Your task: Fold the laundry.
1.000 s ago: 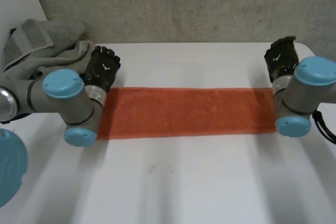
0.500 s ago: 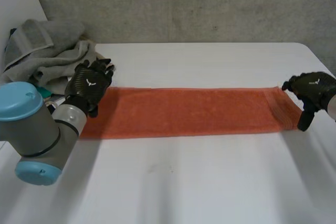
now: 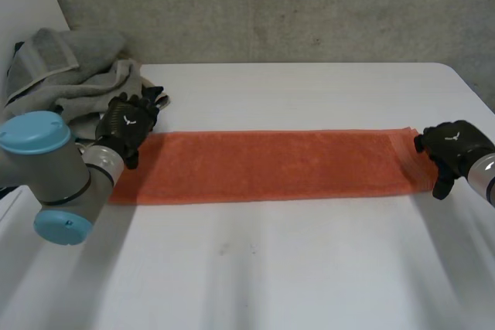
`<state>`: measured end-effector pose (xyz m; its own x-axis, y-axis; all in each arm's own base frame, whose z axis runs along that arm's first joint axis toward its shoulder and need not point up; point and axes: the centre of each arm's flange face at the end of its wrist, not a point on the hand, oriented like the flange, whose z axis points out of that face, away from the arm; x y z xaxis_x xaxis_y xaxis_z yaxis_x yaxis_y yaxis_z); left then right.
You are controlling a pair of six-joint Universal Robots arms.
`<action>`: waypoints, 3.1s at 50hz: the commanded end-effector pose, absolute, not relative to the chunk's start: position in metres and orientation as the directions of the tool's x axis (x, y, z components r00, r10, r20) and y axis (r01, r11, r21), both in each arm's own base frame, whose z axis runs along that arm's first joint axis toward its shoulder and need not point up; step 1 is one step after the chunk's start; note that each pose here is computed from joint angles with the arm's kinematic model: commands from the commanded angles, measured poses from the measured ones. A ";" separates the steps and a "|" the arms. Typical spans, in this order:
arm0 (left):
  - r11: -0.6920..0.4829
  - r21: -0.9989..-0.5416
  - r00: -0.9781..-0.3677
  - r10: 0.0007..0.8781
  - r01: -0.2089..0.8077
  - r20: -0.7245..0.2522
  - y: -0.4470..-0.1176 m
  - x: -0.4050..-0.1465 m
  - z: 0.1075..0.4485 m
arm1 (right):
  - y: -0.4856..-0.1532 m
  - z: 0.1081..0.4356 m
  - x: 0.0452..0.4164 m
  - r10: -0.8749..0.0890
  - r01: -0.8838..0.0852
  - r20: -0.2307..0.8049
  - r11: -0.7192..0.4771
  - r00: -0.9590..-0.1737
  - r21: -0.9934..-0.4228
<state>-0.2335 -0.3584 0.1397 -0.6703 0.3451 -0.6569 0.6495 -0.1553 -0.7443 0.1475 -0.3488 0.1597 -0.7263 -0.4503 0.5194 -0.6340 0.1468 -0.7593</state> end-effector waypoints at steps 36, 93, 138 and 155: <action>-0.227 -0.767 -0.700 0.316 0.600 -0.641 -0.309 -0.234 0.197 | -0.412 0.166 0.015 -0.182 -0.712 0.689 0.230 -0.701 -0.664; -0.348 -0.876 -0.713 0.515 0.333 -0.476 -0.269 -0.345 0.211 | -0.274 0.161 0.259 -0.629 -0.493 0.369 0.027 -0.684 -0.869; -0.218 -0.926 -0.866 0.340 0.307 -0.367 -0.284 -0.272 0.235 | -0.197 0.169 0.415 -0.744 -0.238 0.339 -0.244 -0.576 -0.940; 0.074 -0.963 -0.845 0.499 0.261 -0.191 -0.257 -0.316 0.192 | -0.256 0.181 0.364 -0.705 -0.207 0.012 0.191 -0.709 -0.960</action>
<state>-0.3131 -0.2686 0.2245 -0.8440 0.4887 -0.2208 0.2036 -0.0889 -0.9750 0.3584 -0.2459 0.2070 -0.7339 -0.6784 0.0348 -0.1318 0.0919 -0.9870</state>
